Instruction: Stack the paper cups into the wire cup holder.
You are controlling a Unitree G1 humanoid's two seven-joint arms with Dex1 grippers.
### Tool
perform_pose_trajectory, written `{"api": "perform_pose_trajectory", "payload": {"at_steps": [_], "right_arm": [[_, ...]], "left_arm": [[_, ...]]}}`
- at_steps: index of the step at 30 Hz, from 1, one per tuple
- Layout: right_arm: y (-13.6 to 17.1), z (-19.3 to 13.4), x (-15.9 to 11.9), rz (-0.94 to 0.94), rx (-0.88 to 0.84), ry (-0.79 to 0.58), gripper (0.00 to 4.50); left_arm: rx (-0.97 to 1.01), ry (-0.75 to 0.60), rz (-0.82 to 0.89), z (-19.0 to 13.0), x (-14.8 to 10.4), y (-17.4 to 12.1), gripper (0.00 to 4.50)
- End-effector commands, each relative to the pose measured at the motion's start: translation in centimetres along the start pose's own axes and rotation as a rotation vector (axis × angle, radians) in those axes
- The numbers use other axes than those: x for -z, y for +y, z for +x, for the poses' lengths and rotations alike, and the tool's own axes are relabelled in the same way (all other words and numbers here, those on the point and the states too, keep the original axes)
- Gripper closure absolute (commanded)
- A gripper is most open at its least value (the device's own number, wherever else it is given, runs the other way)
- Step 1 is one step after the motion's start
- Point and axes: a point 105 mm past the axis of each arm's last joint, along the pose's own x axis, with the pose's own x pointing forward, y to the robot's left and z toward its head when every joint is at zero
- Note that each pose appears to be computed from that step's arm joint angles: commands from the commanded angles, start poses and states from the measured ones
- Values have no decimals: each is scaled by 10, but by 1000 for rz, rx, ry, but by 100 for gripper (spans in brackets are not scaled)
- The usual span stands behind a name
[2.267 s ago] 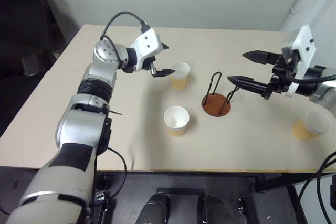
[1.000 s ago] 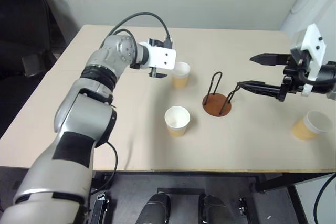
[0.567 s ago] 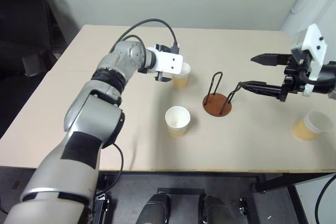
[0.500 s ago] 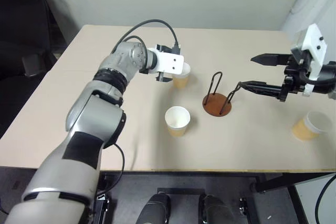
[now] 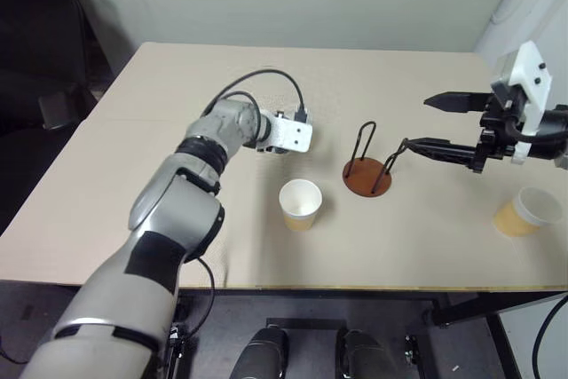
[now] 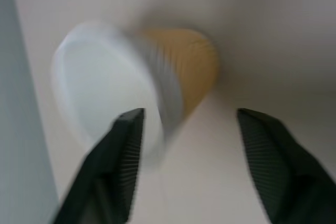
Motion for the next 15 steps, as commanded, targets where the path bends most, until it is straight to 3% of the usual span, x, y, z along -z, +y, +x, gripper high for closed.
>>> {"api": "perform_pose_trajectory", "payload": {"at_steps": [1, 5, 15], "right_arm": [[-1, -6, -13, -45, 25, -28, 21], [-1, -7, -12, -44, 27, -25, 21], [-2, -9, -10, -42, 30, -14, 21]], "left_arm": [[-24, 12, 23, -2, -1, 7, 305], [-30, 1, 22, -3, -4, 10, 447], [2, -10, 92, -23, -7, 28, 449]]}}
